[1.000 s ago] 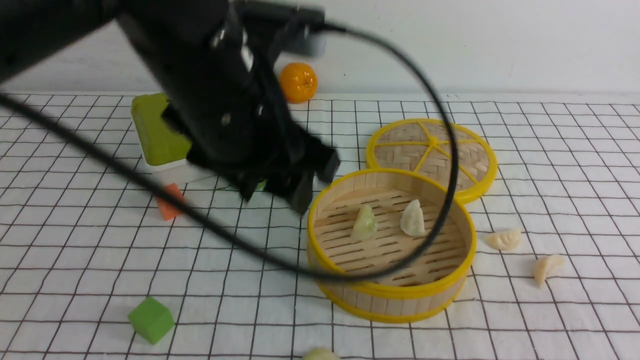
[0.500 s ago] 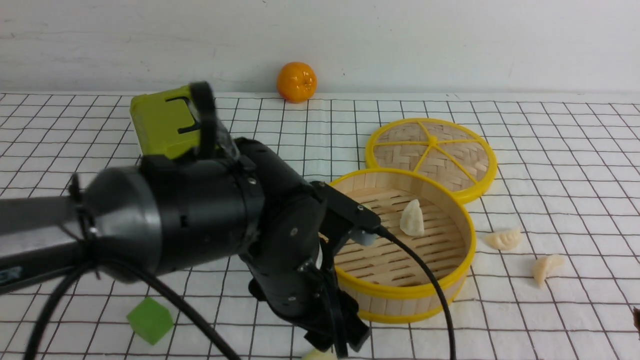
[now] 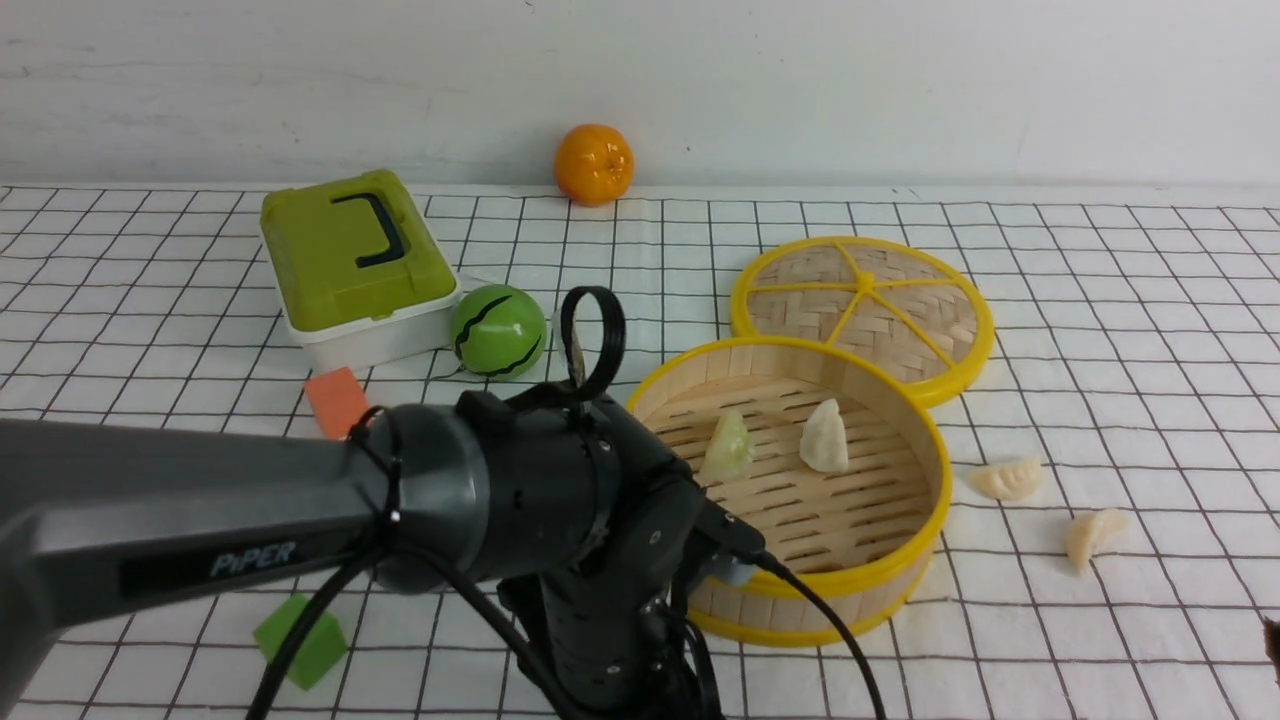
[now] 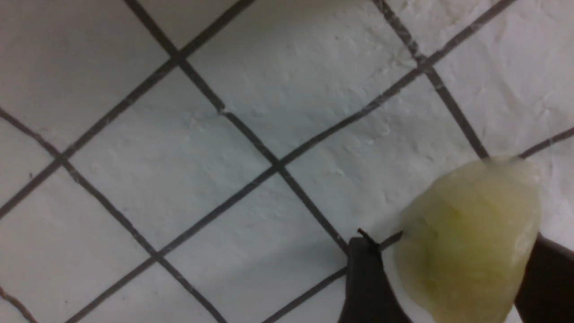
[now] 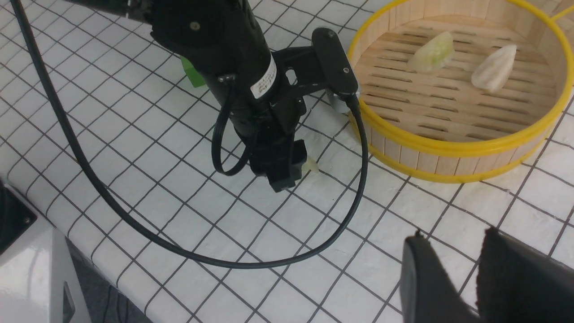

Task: Put the dumplings into the steamer on the table with the white tablecloth.
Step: 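Reach for and grasp a dumpling on the table with the left gripper, then place the dumpling into the bamboo steamer basket with the left gripper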

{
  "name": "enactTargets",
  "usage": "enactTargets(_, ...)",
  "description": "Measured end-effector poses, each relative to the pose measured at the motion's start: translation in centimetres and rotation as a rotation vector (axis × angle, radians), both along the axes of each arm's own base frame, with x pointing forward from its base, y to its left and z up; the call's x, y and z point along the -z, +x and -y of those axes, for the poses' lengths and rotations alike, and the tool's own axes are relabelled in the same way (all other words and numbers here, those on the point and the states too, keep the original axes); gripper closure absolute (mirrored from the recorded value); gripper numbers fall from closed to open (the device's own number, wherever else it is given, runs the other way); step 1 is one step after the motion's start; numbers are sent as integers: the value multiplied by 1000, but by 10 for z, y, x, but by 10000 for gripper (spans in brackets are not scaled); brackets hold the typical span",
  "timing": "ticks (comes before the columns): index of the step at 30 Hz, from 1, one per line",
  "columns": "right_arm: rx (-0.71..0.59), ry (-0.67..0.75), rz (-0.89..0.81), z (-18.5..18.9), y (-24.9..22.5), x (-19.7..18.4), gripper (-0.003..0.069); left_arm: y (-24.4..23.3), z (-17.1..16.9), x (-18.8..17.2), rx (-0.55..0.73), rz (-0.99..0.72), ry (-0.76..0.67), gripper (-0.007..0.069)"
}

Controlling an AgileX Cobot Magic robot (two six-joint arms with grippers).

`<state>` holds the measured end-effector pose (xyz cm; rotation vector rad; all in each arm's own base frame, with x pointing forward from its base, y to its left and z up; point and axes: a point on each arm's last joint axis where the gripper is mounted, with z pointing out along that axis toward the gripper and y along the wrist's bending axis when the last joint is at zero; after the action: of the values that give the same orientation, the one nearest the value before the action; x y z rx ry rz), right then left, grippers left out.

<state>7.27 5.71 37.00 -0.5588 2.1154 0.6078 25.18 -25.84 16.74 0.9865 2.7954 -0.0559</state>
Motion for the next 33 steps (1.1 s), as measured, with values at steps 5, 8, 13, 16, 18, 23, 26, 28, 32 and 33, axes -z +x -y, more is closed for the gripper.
enactTargets(5,0,0,0,0,0,0,467,1,1,0,1,10,-12,394)
enactTargets(8,0,0,-1,0,0,0,463,1,1,-1,0,4,-4,390)
enactTargets(13,-1,0,-1,0,0,0,461,4,4,-30,-9,0,-3,390)
enactTargets(16,-1,0,-1,0,0,0,460,11,13,-78,-16,75,-95,390)
enactTargets(18,-1,0,-1,0,0,0,458,17,19,-114,-17,147,-174,390)
enactTargets(23,-1,0,-1,0,0,0,458,33,36,-176,-16,286,-323,390)
enactTargets(26,0,-1,-1,0,0,0,458,42,45,-176,-17,292,-329,390)
enactTargets(28,1,-4,0,0,0,0,458,52,56,-156,-17,263,-297,390)
enactTargets(32,-1,-9,-3,0,0,1,458,67,69,-108,-12,208,-205,390)
enactTargets(33,0,-12,-4,1,0,1,458,70,72,-93,-13,192,-183,390)
